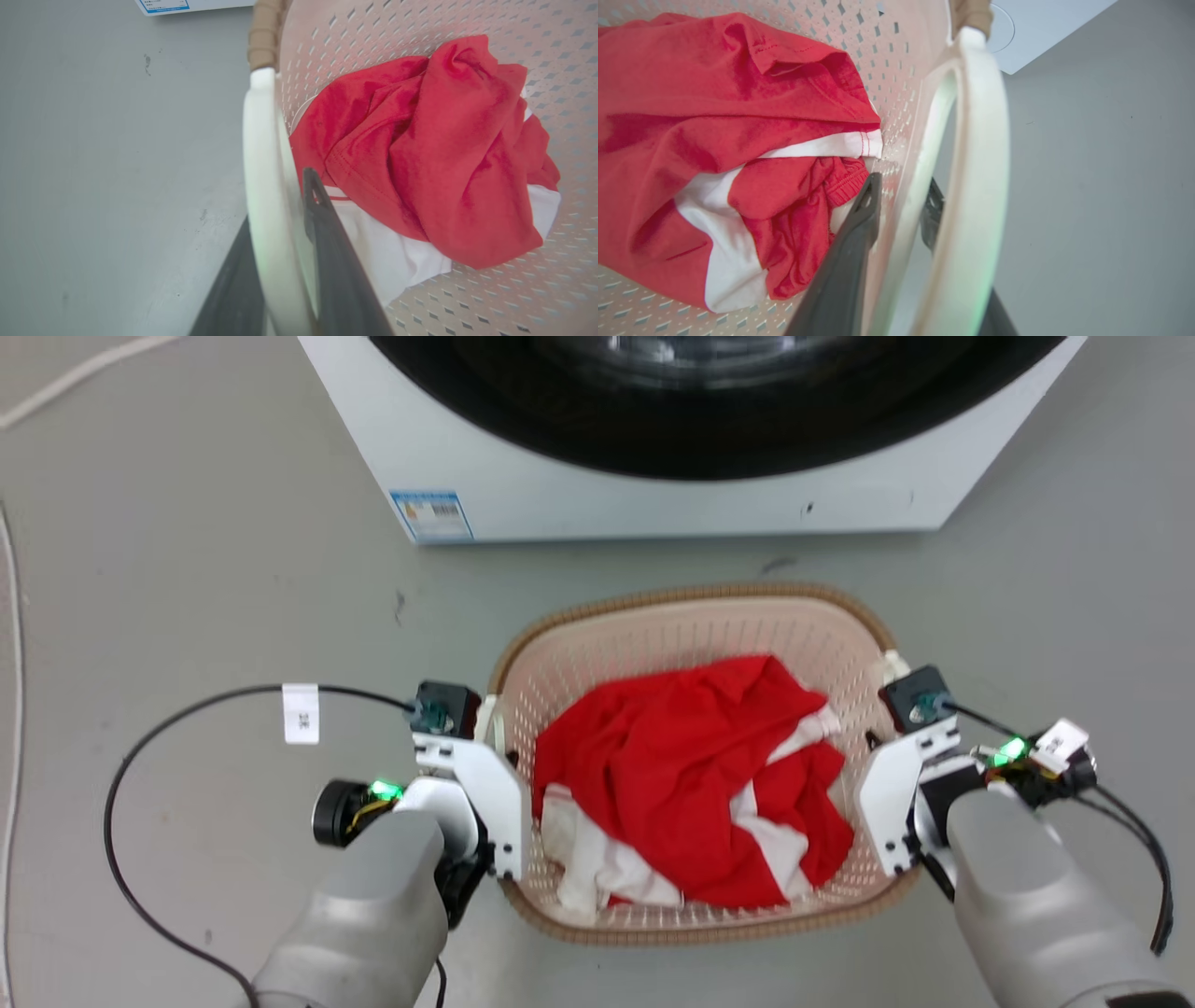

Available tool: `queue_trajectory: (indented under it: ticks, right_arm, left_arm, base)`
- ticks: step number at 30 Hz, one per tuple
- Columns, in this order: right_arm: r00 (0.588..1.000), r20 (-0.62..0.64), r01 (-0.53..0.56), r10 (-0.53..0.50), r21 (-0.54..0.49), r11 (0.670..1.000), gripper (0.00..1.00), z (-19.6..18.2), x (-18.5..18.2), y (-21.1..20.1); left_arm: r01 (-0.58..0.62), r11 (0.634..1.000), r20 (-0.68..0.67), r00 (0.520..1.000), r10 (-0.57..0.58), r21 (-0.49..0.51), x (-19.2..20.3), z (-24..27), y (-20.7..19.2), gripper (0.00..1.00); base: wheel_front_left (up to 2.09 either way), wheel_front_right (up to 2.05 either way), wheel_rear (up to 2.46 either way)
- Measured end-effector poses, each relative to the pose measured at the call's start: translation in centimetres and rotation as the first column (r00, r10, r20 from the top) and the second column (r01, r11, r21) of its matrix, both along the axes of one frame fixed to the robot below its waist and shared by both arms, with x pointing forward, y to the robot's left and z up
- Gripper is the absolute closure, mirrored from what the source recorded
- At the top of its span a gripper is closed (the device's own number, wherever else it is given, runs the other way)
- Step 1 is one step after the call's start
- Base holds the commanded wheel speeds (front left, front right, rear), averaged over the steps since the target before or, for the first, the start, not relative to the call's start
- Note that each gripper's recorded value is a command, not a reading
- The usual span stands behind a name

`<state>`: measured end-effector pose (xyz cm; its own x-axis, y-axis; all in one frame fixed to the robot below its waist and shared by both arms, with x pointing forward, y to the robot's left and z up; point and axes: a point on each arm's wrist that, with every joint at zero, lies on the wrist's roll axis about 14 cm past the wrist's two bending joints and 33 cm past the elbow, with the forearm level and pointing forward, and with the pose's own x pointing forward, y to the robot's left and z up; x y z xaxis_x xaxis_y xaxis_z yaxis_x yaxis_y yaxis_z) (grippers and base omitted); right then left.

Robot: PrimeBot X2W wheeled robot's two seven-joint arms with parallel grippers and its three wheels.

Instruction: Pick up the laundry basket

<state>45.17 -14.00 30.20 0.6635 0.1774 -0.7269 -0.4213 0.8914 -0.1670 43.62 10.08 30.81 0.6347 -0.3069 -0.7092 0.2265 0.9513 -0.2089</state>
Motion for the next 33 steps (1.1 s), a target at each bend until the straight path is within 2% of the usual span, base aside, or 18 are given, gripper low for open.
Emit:
queue_trajectory:
  ticks: [19, 33]
  right_arm:
    - [1.0, -0.004, -0.018, 0.018, 0.031, 0.999, 1.0, 4.0, -6.9, 1.8]
    - [0.999, -0.019, -0.034, 0.035, 0.064, 0.997, 1.0, 4.7, -8.9, 3.2]
  left_arm:
    - [-0.02, 0.999, 0.025, 1.0, 0.019, 0.029, -6.0, 4.3, 2.0, 1.0]
    - [-0.045, 0.998, 0.044, 0.998, 0.044, 0.043, -7.4, 5.5, 3.4, 1.0]
  base:
    - [0.0, 0.0, 0.0]
    - [0.0, 0.0, 0.0]
